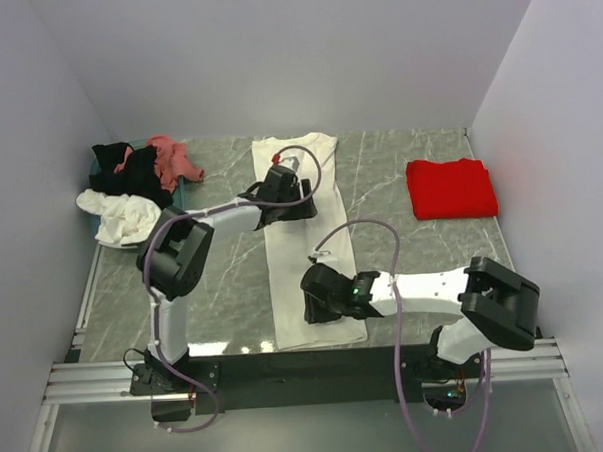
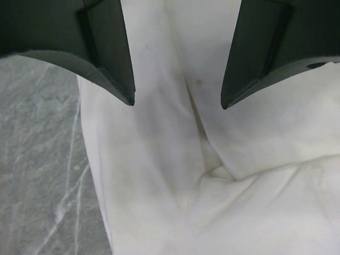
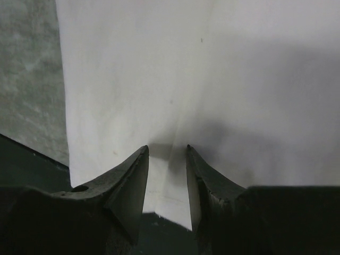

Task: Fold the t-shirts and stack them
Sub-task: Fold the tshirt

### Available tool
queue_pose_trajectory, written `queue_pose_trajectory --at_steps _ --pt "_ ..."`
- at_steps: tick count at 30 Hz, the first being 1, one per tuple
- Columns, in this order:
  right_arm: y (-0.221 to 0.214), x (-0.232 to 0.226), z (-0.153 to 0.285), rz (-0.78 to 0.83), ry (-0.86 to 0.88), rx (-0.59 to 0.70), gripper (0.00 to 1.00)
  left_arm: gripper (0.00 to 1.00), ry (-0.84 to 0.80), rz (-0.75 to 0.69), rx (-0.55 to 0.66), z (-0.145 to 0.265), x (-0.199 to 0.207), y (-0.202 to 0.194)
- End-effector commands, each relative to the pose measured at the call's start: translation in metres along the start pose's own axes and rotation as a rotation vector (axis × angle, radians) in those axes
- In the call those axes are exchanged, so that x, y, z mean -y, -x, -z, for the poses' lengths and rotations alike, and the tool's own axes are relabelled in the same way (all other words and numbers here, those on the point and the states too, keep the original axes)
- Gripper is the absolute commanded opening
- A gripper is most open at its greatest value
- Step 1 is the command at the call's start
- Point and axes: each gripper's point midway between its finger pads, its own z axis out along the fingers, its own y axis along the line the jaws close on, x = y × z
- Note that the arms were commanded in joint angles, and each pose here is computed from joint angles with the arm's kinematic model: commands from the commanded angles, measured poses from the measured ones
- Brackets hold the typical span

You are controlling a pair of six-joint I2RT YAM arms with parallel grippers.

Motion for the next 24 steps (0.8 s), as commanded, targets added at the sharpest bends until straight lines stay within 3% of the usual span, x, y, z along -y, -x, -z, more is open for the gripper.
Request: queue_pose_trajectory --at_steps 1,4,8,15,19,24 --pt "0.010 -0.006 0.024 -0.001 -0.020 0.043 0.42 0.72 -0.037 0.001 0.159 0.055 0.023 0.052" --pt "0.017 -0.002 0.044 -0.001 -0.034 0.081 0.42 0.72 -0.037 0.016 0.244 0.093 0.024 0.060" --pt "0.015 0.018 0.062 -0.023 -0.078 0.111 0.43 0.72 -0.012 0.057 0.257 0.130 0.011 0.024" --pt "-0.009 0.073 0.063 -0.060 -0.216 0.099 0.53 0.72 0.008 0.135 0.110 0.167 -0.014 -0.101" --pt "-0.014 0.092 0.065 -0.110 -0.246 0.114 0.56 0.71 -0.010 0.177 0.048 0.188 -0.004 -0.150" --pt "-0.023 0.112 0.067 -0.157 -0.263 0.124 0.57 0.71 0.039 0.200 0.029 0.209 -0.010 -0.177"
